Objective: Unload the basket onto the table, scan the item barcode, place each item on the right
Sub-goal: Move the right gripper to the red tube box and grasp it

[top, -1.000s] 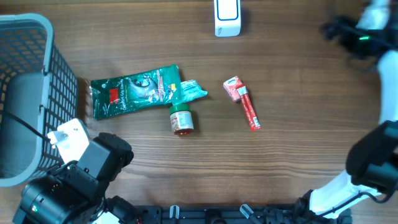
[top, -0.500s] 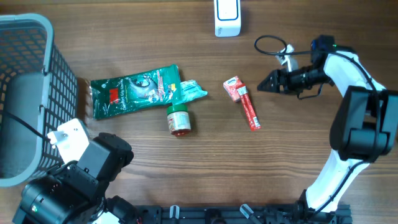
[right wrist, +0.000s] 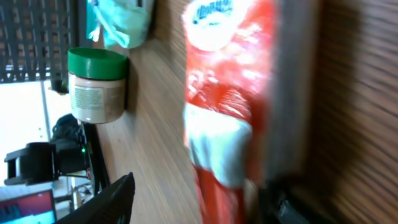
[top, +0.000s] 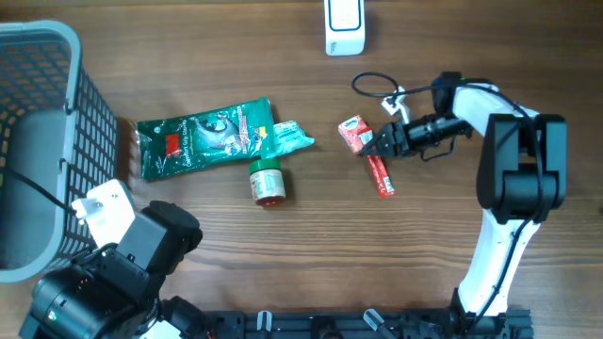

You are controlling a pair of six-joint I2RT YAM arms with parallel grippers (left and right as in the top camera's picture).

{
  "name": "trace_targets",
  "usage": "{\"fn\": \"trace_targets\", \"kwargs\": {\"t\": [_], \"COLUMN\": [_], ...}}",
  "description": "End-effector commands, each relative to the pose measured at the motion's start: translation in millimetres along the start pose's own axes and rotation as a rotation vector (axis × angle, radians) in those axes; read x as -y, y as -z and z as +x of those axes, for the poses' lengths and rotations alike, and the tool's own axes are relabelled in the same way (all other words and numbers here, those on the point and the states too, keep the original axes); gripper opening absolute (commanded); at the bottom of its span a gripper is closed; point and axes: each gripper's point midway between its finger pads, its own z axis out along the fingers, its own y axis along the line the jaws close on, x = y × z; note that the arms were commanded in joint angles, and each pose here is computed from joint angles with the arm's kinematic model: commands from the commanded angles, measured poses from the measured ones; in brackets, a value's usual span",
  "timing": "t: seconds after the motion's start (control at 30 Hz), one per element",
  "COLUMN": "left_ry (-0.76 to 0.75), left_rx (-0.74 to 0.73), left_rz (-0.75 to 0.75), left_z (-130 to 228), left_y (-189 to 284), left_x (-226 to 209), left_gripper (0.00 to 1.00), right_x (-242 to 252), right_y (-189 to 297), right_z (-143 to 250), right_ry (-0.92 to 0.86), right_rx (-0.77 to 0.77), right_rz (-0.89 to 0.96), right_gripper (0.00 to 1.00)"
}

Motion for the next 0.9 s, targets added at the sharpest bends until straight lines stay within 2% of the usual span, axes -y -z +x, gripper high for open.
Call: {"fn": "trace_targets", "kwargs": {"t": [0.0, 0.07, 0.27, 0.4, 0.57, 0.63, 0.87], "left_ry": [0.026, 0.026, 0.026, 0.026, 0.026, 0.026, 0.026], "left_rx": [0.013, 0.013, 0.013, 0.013, 0.013, 0.013, 0.013], "left_rz": [-0.016, -0.016, -0.016, -0.016, -0.016, -0.016, -0.016], "left_z": [-2.2, -2.2, -2.2, -2.2, -2.2, -2.2, -2.2], "left_y": [-0.6, -0.6, -0.6, -0.6, -0.6, -0.6, -0.6], "left_x": [-3.3, -3.2, -3.3, -3.3, -3.3, -3.3, -3.2], "left_gripper": [1.00, 1.00, 1.00, 1.00, 1.00, 1.00, 1.00], "right_x": [15.9, 17.0, 20.5, 25.7, 29.5, 31.8, 13.9], "right_y": [-22.8, -26.0, -28.9, -28.6, -28.5, -28.3, -18.6], "right_z": [22.2, 25.5, 32.8, 34.4, 31.7, 26.2, 21.2], "right_ry": [0.000, 0.003, -0.003, 0.003, -0.032, -0.091, -0.255], "right_rx": [-0.073, -0.075, -0.079, -0.091, -0.083, -0.064, -0.057], "right_rz": [0.020, 0.019, 0.020, 0.048, 0.067, 0.078, 0.057], "right_gripper": [0.59, 0.53, 0.48, 0.29, 0.15, 0.06, 0.04]}}
